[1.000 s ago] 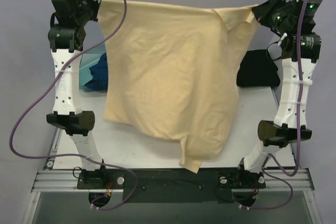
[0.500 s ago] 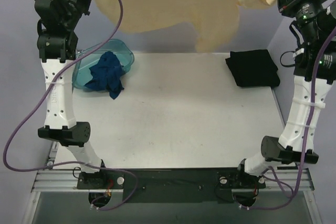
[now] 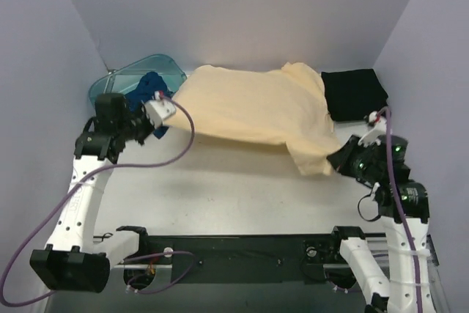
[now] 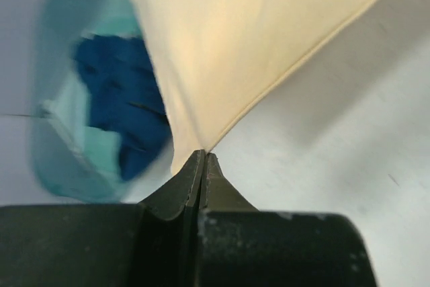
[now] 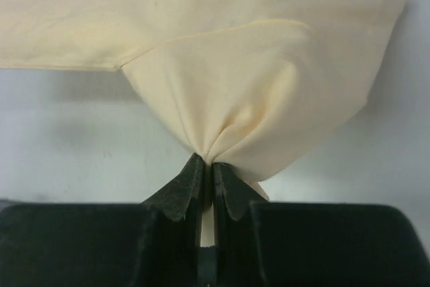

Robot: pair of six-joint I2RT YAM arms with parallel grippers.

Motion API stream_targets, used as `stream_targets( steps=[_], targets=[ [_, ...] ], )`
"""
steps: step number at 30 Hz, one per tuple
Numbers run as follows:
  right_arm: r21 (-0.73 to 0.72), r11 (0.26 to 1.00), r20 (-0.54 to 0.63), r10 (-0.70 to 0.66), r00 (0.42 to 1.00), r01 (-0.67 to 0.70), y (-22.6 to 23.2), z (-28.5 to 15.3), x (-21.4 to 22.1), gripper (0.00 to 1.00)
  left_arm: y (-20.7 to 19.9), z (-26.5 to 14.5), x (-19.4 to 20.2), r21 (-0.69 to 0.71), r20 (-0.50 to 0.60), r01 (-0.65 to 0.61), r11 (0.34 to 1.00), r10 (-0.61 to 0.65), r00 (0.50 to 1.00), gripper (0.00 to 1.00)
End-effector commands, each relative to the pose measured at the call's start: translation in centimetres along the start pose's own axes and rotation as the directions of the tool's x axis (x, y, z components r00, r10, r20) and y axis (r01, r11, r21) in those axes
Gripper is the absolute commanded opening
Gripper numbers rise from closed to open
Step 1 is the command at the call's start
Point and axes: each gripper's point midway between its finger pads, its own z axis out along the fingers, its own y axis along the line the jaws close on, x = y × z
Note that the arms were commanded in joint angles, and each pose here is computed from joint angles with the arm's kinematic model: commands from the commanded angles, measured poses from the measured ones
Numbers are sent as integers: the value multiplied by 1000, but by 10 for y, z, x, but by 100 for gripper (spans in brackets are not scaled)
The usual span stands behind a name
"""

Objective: Fold and stack the t-shirts
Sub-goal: Flatten out the tshirt, then fold the flattened tshirt in 1/3 of the way

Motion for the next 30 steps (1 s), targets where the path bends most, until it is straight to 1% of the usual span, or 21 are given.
stream_targets(
  steps=[1, 2, 3, 5, 6, 7, 8, 11, 13, 14, 15, 16, 17, 20, 24, 25, 26, 27, 28, 29, 30],
  targets=[
    [118, 981, -364, 186, 913, -153, -26, 0, 140, 0, -113, -8, 75, 285, -98, -31, 958, 61, 993, 0],
    [116, 972, -403, 236, 884, -206, -21, -4, 157, 0, -128, -9, 84, 327, -108, -51, 944, 91, 990, 0],
    [146, 965, -478, 262, 839, -219, -26, -7, 186, 0, -150, -15, 105, 374, -147, -35, 927, 97, 984, 0],
    [196, 949, -539, 316, 781, -248, -31, -15, 217, 0, -175, -24, 135, 435, -197, -48, 899, 147, 969, 0],
    [222, 942, -538, 334, 774, -252, -35, -18, 224, 0, -188, -29, 154, 469, -247, -24, 883, 157, 956, 0],
    [262, 934, -563, 353, 747, -244, -41, -24, 238, 0, -192, -32, 159, 477, -250, -38, 878, 176, 952, 0],
    [273, 930, -567, 364, 739, -248, -43, -26, 242, 0, -200, -37, 172, 495, -285, -25, 869, 189, 940, 0],
    [311, 918, -640, 394, 660, -247, -44, -35, 265, 0, -212, -49, 187, 541, -309, -27, 840, 229, 923, 0],
    [317, 914, -669, 405, 624, -253, -40, -39, 270, 0, -215, -55, 188, 554, -321, -13, 832, 228, 919, 0],
    [322, 914, -670, 404, 623, -246, -39, -41, 268, 0, -216, -61, 187, 569, -326, -9, 822, 236, 915, 0],
    [348, 909, -689, 414, 595, -230, -40, -48, 270, 0, -217, -65, 187, 581, -327, -12, 814, 247, 912, 0],
    [341, 917, -693, 395, 604, -209, -41, -50, 265, 0, -217, -70, 186, 587, -332, -8, 810, 250, 909, 0],
    [358, 915, -704, 396, 589, -188, -43, -56, 265, 0, -218, -73, 185, 596, -327, -16, 803, 260, 909, 0],
    [343, 930, -688, 346, 638, -134, -46, -52, 246, 0, -209, -66, 179, 552, -300, -51, 832, 255, 919, 0],
    [292, 952, -672, 275, 688, -95, -42, -25, 218, 0, -187, -38, 154, 452, -289, 17, 892, 128, 949, 0],
    [289, 955, -692, 257, 674, -67, -44, -18, 215, 0, -176, -32, 144, 410, -284, 31, 911, 96, 954, 0],
    [275, 960, -692, 241, 681, -60, -42, -10, 209, 0, -174, -25, 147, 411, -312, 55, 910, 84, 946, 0],
    [282, 959, -716, 231, 659, -29, -47, -5, 211, 0, -163, -19, 141, 373, -311, 57, 926, 67, 948, 0],
    [277, 961, -725, 222, 652, -19, -47, 1, 210, 0, -162, -14, 145, 372, -338, 84, 924, 51, 940, 0],
    [270, 963, -746, 203, 634, 8, -50, 6, 210, 0, -154, -7, 141, 348, -328, 75, 934, 46, 944, 0],
    [265, 964, -742, 187, 644, 25, -52, 13, 205, 0, -152, -1, 140, 340, -336, 95, 935, 26, 942, 0]
  ],
)
